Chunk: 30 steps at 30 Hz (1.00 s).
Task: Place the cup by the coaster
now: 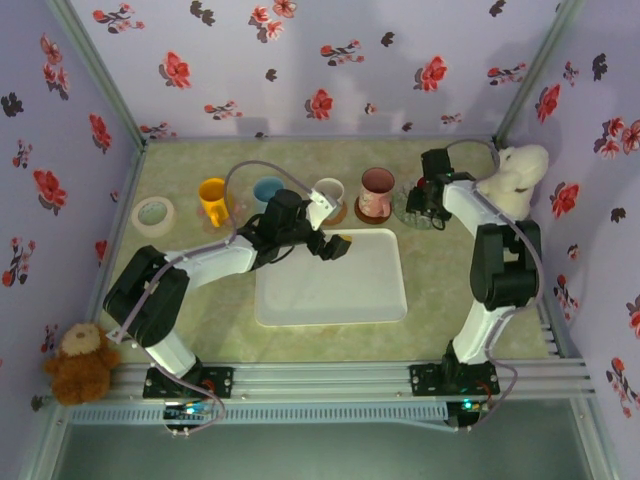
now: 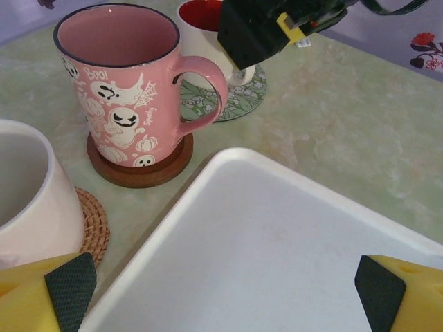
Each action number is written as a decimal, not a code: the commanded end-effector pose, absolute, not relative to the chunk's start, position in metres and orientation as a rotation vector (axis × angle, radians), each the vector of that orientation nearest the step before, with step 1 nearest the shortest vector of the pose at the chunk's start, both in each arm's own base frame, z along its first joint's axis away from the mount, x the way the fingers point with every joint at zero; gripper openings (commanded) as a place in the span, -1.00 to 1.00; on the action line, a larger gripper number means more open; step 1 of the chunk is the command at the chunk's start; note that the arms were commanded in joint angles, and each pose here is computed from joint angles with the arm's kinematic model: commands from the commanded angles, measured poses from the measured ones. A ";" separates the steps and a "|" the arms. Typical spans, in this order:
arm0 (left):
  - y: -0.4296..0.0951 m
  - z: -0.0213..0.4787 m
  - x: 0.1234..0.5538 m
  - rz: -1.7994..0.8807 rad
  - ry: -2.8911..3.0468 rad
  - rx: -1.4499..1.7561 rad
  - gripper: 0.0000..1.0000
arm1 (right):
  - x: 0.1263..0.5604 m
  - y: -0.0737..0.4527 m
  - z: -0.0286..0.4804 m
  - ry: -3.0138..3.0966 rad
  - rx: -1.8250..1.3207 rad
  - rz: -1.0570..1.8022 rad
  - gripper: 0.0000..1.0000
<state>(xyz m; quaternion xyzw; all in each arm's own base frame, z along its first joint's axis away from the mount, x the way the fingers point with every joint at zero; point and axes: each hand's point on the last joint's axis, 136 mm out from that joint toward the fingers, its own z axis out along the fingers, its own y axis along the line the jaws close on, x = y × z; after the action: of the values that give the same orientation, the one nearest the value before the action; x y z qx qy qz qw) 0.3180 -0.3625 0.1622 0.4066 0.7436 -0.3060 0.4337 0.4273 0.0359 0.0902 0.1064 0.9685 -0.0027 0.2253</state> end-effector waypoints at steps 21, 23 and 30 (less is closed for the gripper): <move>-0.283 0.308 0.306 -0.460 1.614 0.796 0.99 | 0.366 0.054 0.236 2.137 0.098 0.249 0.99; -0.260 0.318 0.310 -0.374 1.620 0.703 0.99 | 0.361 0.055 0.246 2.057 0.081 0.267 0.99; -0.177 0.326 0.316 -0.027 1.612 0.462 0.99 | 0.348 0.035 0.247 1.894 0.175 0.207 0.99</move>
<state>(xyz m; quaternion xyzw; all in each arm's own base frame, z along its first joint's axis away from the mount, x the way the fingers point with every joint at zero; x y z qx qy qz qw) 0.3042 -0.2223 0.3335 0.2623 0.6953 -0.1175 0.6588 0.3451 0.0443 0.2288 0.0586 0.8451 0.1017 0.5216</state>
